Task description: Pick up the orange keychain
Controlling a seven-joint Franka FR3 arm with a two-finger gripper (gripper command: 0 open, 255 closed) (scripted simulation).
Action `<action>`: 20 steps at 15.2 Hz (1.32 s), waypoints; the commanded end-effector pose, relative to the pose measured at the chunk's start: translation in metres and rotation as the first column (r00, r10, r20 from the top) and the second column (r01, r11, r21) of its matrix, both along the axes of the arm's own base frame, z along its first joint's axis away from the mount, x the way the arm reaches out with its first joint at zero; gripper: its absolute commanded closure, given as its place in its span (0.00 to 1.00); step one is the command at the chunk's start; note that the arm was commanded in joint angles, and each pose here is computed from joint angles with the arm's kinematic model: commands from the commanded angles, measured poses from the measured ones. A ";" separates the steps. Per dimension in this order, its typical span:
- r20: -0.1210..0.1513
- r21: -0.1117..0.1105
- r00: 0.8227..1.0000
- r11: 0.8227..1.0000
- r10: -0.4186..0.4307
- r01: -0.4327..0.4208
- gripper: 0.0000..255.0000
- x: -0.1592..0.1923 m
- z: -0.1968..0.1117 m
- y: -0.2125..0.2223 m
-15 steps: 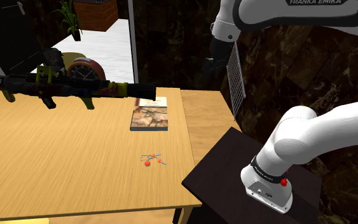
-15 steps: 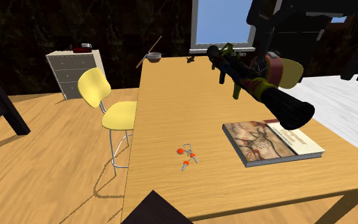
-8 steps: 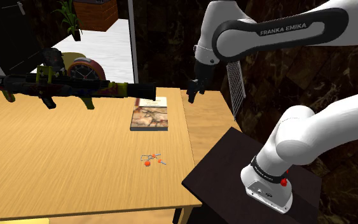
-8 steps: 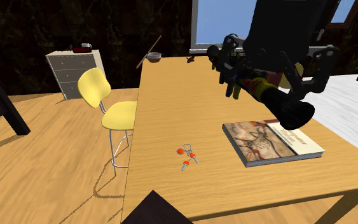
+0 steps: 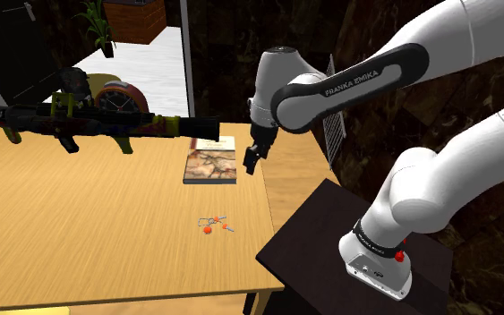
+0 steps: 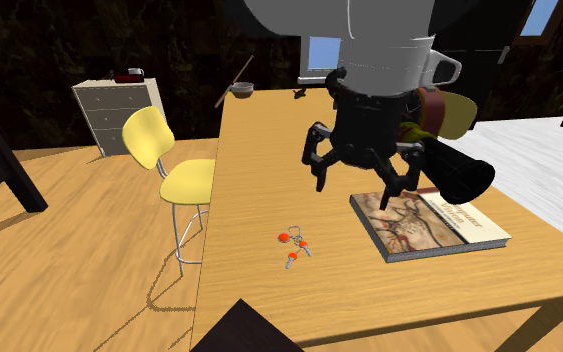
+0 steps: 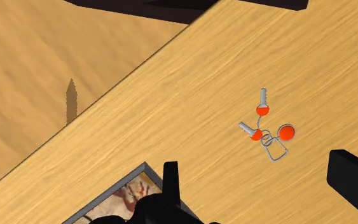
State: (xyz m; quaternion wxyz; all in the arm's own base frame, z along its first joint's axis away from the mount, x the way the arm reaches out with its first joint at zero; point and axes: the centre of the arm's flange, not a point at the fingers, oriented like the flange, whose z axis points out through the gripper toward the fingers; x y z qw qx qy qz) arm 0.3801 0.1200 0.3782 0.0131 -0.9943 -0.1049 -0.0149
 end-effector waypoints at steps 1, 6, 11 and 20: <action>-0.001 -0.002 1.000 1.000 0.028 -0.028 0.00 0.003 -0.023 0.013; -0.007 -0.010 0.995 0.995 0.096 -0.096 0.00 0.011 -0.080 0.046; -0.015 -0.018 0.986 0.986 0.164 -0.164 0.00 0.016 -0.137 0.080; -0.022 -0.025 0.972 0.972 0.232 -0.232 0.00 0.019 -0.212 0.114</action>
